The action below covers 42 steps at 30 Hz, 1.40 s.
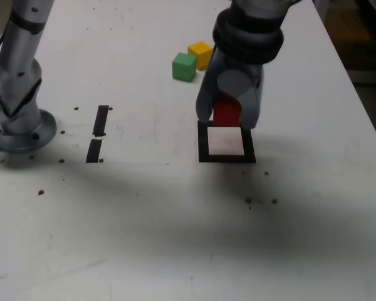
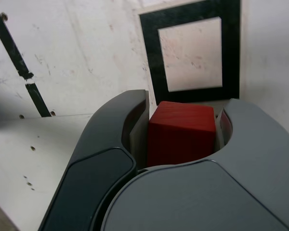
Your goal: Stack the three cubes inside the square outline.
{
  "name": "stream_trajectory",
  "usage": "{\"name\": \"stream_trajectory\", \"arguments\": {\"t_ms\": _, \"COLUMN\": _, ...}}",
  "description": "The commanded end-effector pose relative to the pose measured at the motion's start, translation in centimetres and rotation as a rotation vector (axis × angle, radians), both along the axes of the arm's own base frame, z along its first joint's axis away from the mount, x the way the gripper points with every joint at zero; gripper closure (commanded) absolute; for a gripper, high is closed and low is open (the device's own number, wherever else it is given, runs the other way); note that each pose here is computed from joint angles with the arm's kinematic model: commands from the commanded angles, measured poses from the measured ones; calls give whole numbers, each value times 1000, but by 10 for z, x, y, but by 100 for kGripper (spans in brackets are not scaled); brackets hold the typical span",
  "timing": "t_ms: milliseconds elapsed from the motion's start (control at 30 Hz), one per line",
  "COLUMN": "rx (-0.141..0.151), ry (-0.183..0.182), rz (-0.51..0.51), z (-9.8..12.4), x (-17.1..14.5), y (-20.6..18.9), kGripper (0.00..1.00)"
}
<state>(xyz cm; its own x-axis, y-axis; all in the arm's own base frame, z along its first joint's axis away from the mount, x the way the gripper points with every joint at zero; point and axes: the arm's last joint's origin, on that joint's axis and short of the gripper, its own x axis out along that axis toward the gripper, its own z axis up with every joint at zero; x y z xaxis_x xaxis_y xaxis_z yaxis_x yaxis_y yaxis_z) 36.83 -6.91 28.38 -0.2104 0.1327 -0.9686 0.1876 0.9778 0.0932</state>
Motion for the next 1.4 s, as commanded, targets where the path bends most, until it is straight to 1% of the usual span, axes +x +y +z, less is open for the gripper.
{"name": "stream_trajectory", "arguments": {"t_ms": 0, "rx": 5, "ry": 2, "rz": 37, "z": -3, "x": -2, "y": 0, "kGripper": 89}}
{"name": "stream_trajectory", "arguments": {"t_ms": 133, "rx": 4, "ry": 10, "rz": 46, "z": -16, "x": -7, "y": -2, "kGripper": 89}}
{"name": "stream_trajectory", "arguments": {"t_ms": 233, "rx": 10, "ry": 10, "rz": 51, "z": -25, "x": -7, "y": 0, "kGripper": 89}}
{"name": "stream_trajectory", "arguments": {"t_ms": 367, "rx": 19, "ry": 14, "rz": 70, "z": -36, "x": -6, "y": 9, "kGripper": 89}}
{"name": "stream_trajectory", "arguments": {"t_ms": 600, "rx": 22, "ry": 11, "rz": 99, "z": -52, "x": -4, "y": 25, "kGripper": 89}}
{"name": "stream_trajectory", "arguments": {"t_ms": 700, "rx": 20, "ry": 12, "rz": 100, "z": -58, "x": -1, "y": 27, "kGripper": 89}}
{"name": "stream_trajectory", "arguments": {"t_ms": 933, "rx": 4, "ry": 14, "rz": 95, "z": -71, "x": 5, "y": 26, "kGripper": 89}}
{"name": "stream_trajectory", "arguments": {"t_ms": 1067, "rx": 1, "ry": 14, "rz": 89, "z": -74, "x": 7, "y": 26, "kGripper": 83}}
{"name": "stream_trajectory", "arguments": {"t_ms": 1233, "rx": 1, "ry": 14, "rz": 89, "z": -77, "x": 9, "y": 26, "kGripper": 70}}
{"name": "stream_trajectory", "arguments": {"t_ms": 1300, "rx": 0, "ry": 17, "rz": 91, "z": -78, "x": 9, "y": 26, "kGripper": 60}}
{"name": "stream_trajectory", "arguments": {"t_ms": 1367, "rx": -2, "ry": 19, "rz": 92, "z": -79, "x": 9, "y": 26, "kGripper": 47}}
